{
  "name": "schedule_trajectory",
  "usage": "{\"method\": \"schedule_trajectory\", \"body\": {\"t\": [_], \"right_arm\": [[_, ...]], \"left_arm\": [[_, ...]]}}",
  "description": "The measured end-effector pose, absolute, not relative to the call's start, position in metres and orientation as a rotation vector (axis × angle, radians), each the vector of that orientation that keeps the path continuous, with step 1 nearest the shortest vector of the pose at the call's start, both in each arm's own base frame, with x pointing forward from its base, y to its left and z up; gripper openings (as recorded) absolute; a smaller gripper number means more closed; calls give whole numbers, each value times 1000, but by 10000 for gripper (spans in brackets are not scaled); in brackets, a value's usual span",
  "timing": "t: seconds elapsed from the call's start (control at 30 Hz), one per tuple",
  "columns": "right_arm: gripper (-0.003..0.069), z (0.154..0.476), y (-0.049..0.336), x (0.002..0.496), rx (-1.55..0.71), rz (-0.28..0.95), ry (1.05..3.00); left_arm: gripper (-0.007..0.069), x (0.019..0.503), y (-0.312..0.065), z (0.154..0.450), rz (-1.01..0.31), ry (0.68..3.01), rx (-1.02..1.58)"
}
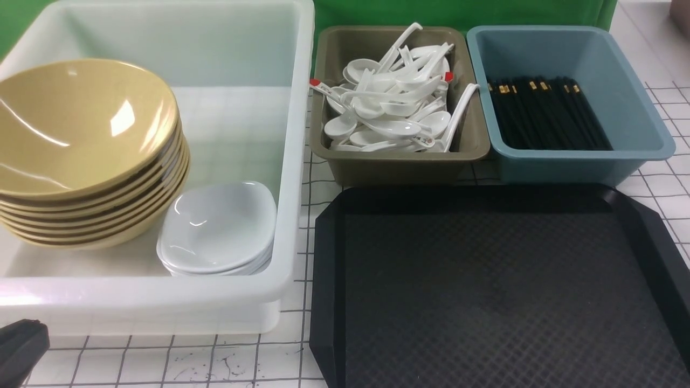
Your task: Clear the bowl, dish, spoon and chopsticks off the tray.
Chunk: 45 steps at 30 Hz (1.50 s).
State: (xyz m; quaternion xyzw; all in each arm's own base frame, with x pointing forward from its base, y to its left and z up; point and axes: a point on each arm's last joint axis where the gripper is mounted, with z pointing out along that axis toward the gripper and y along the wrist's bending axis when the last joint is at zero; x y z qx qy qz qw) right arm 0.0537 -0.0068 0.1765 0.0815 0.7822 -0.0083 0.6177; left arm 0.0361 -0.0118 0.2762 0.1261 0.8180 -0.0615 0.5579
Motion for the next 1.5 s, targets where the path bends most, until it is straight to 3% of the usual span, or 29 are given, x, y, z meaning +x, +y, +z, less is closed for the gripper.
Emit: {"method": "schedule_trajectory", "body": {"t": [0.7,0.83,0.93,1.1,1.2,1.5], "right_arm": [[47,177,-7,54,189,-20,1801],[49,177,-7,54,189,-20,1801],[51,177,-7,54,189,-20,1801],[55,177,-7,54,190,-21,1801],[57,177,-7,54,190,-21,1801],[69,177,-7,54,192,-23,1801]], "left_arm": [[-14,37,-13,274,-159,1931,294],[-14,45,-12,272,-121,1818,277],[-14,50,-9,265,-54,1686,236],[-14,54,1,228,77,1518,48],[-14,56,7,203,100,1551,-86],[-14,55,4,181,50,1756,-89]]}}
